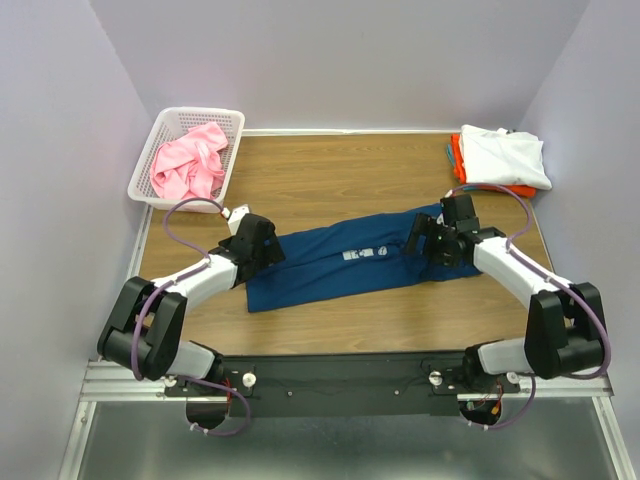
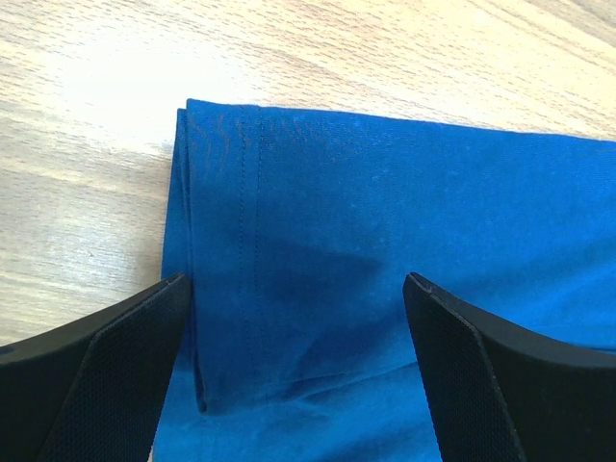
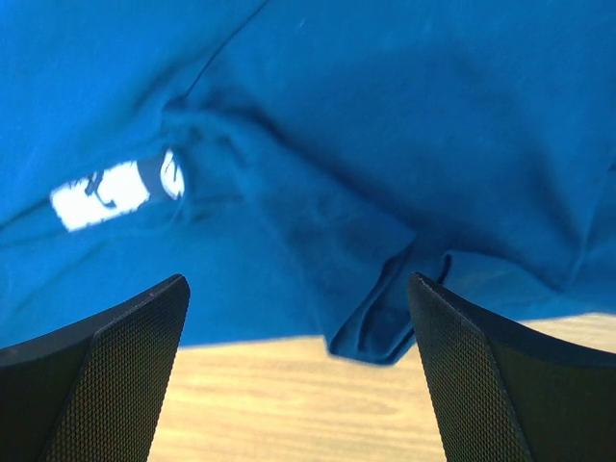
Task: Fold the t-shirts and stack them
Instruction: Fold the tshirt
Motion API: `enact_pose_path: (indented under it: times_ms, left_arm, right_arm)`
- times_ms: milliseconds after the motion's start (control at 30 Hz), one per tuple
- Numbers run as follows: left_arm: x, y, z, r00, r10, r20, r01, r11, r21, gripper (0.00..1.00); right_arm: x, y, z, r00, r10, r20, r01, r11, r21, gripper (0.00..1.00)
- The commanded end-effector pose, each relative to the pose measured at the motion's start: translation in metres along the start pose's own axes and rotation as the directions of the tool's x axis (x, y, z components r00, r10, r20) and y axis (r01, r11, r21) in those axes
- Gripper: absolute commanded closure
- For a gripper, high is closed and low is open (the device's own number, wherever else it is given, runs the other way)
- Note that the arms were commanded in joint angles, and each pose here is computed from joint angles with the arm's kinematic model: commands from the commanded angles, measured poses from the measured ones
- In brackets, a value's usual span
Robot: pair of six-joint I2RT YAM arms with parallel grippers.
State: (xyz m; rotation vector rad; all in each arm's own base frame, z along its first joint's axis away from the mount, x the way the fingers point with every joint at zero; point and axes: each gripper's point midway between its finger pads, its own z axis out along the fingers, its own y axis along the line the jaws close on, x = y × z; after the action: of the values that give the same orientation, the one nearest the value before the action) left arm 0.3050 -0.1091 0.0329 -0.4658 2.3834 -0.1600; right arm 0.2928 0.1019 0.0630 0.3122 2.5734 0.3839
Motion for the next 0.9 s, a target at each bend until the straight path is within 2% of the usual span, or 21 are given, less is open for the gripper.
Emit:
enact_pose_path:
  times_ms: [0,133,433,533,567,667,867]
  left_arm:
    - [-0.003,0.001,0.004,1.000,0.008,0.014,-0.008,1.000,-0.008,0.02]
    - [-0.003,0.002,0.004,1.000,0.010,0.014,-0.010,1.000,-0.009,0.02]
    - [-0.003,0.002,0.004,1.000,0.009,0.014,-0.009,1.000,-0.007,0.02]
    - [-0.003,0.001,0.004,1.000,0.010,0.013,-0.010,1.000,-0.002,0.02]
    - [-0.002,0.001,0.005,1.000,0.011,0.010,-0.011,1.000,-0.002,0.02]
    - [-0.001,0.001,0.004,1.000,0.010,0.007,-0.010,1.000,-0.001,0.02]
    - [-0.002,0.000,0.003,1.000,0.009,0.011,-0.009,1.000,0.007,0.02]
  right_arm:
    - [-0.025,0.001,0.010,0.997,0.017,0.075,-0.019,0.999,0.028,0.00]
    - [-0.019,0.000,0.026,0.999,0.030,0.040,-0.031,0.999,0.030,0.01]
    - [-0.017,0.003,0.020,0.997,0.050,0.061,-0.050,0.999,0.007,0.22]
    - [-0.020,0.008,0.016,0.996,0.036,0.078,-0.034,0.999,-0.026,0.36]
    - [-0.020,0.008,0.016,0.996,0.037,0.077,-0.035,0.999,-0.029,0.47]
    - [-0.016,0.012,0.017,0.997,0.040,0.065,-0.036,0.998,-0.052,0.60]
    - [-0.003,0.014,0.021,0.999,0.041,0.017,-0.040,0.996,-0.082,0.74]
